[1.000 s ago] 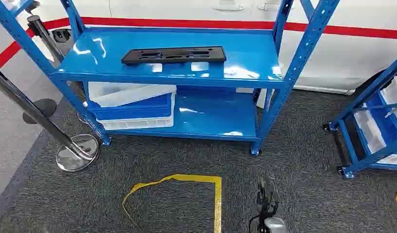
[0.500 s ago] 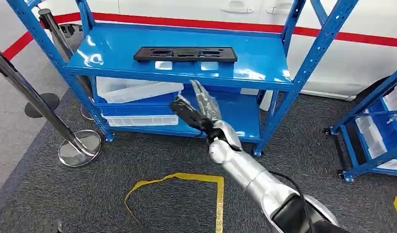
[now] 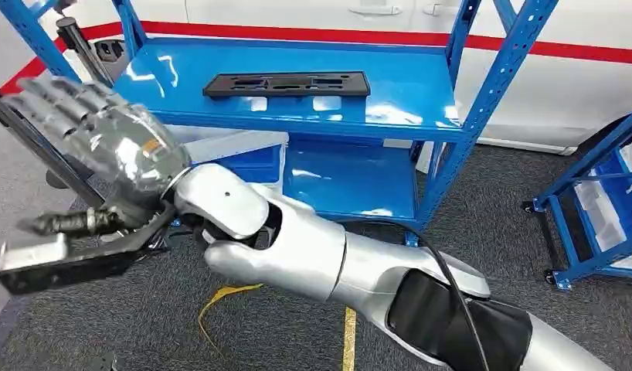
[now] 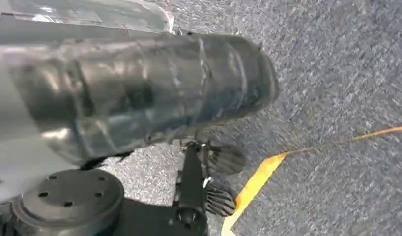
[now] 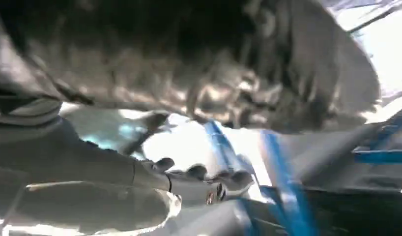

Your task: Take the parts from the cabinet and place them on the table.

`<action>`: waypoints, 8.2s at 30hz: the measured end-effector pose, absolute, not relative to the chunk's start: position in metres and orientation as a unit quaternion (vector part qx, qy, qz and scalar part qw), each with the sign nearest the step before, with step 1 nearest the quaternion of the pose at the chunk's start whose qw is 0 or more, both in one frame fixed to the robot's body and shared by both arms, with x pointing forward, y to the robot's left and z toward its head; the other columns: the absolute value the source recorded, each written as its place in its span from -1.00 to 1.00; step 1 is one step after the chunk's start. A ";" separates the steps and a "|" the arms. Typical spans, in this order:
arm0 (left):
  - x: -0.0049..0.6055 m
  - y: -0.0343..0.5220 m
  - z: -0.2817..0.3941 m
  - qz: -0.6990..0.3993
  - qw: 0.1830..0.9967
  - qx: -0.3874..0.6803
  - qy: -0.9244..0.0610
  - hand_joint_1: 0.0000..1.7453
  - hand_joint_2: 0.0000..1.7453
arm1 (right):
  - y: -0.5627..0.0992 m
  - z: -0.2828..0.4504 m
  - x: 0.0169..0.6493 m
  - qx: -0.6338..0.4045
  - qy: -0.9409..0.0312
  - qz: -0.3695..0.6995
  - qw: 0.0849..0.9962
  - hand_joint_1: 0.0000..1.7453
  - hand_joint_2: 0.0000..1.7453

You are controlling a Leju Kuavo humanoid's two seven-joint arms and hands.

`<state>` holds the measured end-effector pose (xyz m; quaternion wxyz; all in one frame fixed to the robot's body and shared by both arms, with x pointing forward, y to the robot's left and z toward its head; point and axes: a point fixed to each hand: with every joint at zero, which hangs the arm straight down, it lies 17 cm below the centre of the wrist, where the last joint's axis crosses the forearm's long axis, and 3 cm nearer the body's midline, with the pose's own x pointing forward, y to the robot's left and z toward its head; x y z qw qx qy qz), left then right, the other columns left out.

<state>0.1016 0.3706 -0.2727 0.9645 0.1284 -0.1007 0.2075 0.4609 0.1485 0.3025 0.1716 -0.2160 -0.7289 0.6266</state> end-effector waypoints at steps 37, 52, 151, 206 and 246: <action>0.096 0.382 -0.272 0.172 0.966 0.162 -0.101 -1.00 -1.00 | 0.113 0.229 0.511 -0.327 -0.522 0.766 0.185 -1.00 -1.00; 0.089 0.384 -0.272 0.175 0.966 0.172 -0.084 -1.00 -1.00 | 0.064 0.221 0.553 -0.370 -0.477 0.769 0.210 -1.00 -1.00; 0.085 0.399 -0.271 0.166 0.967 0.178 -0.072 -1.00 -1.00 | -0.168 0.152 0.619 -0.414 -0.342 0.737 0.411 -1.00 -1.00; 0.084 0.405 -0.270 0.170 0.966 0.183 -0.067 -1.00 -1.00 | -0.216 0.116 0.610 -0.411 -0.313 0.729 0.450 -1.00 1.00; 0.083 0.419 -0.268 0.175 0.963 0.193 -0.066 -1.00 -1.00 | -0.227 0.061 0.581 -0.381 -0.289 0.739 0.475 -1.00 1.00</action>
